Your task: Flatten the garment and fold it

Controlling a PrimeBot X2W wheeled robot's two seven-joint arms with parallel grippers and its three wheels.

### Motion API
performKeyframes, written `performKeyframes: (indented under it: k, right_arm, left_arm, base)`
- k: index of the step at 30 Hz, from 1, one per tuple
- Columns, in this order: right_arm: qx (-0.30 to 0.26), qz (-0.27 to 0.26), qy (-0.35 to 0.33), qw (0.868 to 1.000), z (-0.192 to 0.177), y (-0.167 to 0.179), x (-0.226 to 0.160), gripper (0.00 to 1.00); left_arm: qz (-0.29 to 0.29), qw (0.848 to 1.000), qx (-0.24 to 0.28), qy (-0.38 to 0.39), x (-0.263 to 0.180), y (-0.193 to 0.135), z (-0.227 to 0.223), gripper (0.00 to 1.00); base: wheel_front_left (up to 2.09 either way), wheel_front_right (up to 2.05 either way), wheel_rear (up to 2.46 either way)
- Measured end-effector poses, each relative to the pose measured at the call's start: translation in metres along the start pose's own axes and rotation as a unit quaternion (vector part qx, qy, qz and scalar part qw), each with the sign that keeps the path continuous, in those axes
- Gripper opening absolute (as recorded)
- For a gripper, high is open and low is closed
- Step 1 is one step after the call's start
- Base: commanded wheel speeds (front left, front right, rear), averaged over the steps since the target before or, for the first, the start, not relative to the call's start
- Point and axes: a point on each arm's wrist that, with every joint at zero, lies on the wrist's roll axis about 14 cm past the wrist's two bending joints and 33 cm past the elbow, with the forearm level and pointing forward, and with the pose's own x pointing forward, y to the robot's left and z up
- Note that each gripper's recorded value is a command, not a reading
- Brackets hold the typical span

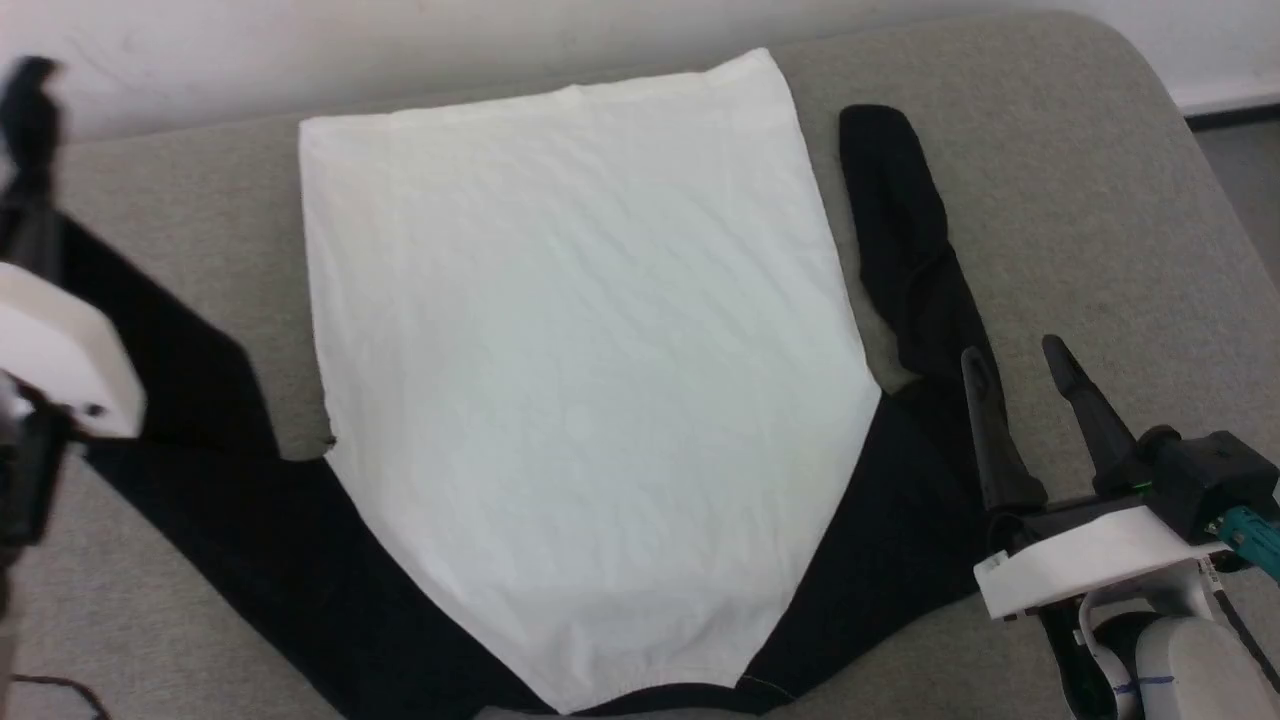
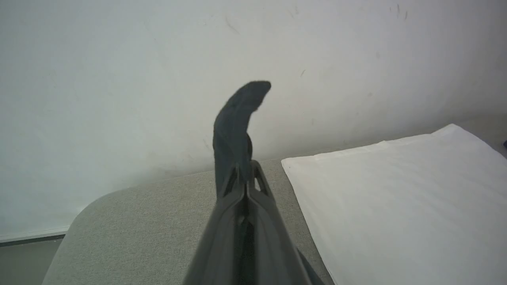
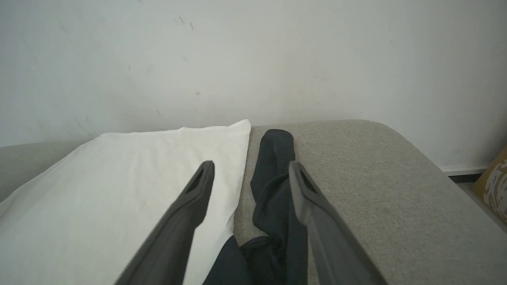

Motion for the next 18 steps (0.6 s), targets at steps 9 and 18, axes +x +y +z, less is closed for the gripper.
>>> performKeyframes:
  k: [9, 18]
  right_arm:
    - [0.009, 0.029, -0.023, 0.999, 0.018, 0.02, -0.004, 1.0]
    - [0.014, 0.013, -0.019, 1.0, 0.018, 0.01, -0.012, 1.0]
  left_arm:
    - [-0.153, 0.987, 0.043, -0.034, -0.049, -0.115, 0.031, 0.0]
    - [-0.3, 0.953, -0.014, 0.035, -0.066, -0.246, -0.021, 0.0]
  base:
    - [0.0, 0.0, 0.0]
    - [0.0, 0.0, 0.0]
